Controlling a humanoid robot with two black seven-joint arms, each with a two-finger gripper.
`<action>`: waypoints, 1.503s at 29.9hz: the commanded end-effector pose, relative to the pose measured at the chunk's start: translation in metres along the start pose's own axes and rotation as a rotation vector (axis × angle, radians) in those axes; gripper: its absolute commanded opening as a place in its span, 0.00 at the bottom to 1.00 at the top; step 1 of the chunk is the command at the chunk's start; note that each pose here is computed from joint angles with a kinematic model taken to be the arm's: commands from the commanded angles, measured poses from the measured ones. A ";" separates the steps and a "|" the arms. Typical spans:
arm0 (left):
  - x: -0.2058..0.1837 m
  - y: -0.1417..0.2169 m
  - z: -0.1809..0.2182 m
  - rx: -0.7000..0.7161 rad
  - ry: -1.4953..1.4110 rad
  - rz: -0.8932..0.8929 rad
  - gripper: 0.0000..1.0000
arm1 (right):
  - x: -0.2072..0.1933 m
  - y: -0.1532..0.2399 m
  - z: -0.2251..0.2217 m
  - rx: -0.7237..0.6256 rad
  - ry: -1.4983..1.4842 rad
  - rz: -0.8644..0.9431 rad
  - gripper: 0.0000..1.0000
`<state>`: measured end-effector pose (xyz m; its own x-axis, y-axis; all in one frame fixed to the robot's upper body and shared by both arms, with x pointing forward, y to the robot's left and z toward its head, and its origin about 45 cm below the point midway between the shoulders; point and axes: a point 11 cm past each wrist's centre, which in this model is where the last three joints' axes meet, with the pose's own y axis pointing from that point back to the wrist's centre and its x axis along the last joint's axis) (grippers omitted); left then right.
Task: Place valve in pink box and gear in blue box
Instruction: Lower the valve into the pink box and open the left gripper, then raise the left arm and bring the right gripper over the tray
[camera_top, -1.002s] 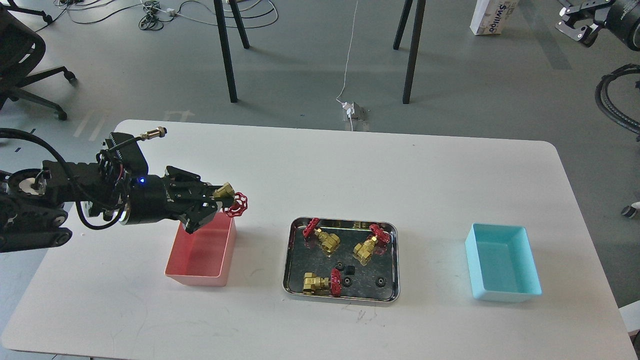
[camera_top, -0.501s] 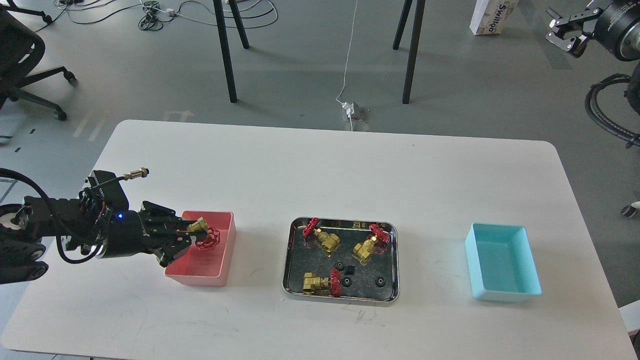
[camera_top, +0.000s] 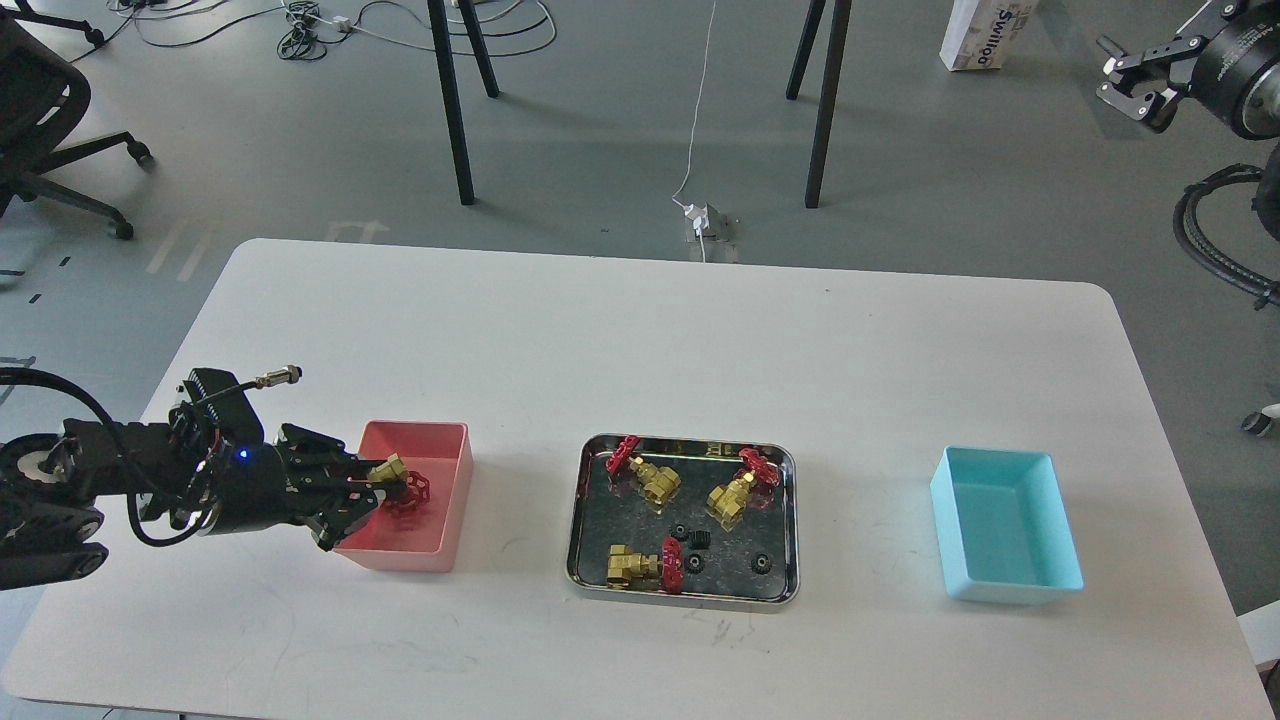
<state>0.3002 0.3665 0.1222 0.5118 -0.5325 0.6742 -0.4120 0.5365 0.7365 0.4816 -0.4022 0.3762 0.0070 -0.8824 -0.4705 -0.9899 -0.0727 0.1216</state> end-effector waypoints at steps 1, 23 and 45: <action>-0.004 -0.003 -0.001 0.003 -0.006 -0.010 0.15 | 0.002 0.001 0.003 -0.004 -0.002 0.003 1.00; -0.003 -0.006 0.000 -0.001 -0.009 -0.010 0.39 | 0.010 0.003 0.011 -0.019 -0.009 0.017 1.00; 0.180 0.048 0.014 -0.104 0.586 0.611 0.61 | -0.010 0.004 0.011 -0.024 0.062 -0.181 1.00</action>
<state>0.3518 0.3099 0.2455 0.4825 0.0289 0.8754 -0.6567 0.6733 0.3397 0.4769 -0.3933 0.3716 0.1442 -0.8732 -0.4656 -0.9774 -0.1991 0.0708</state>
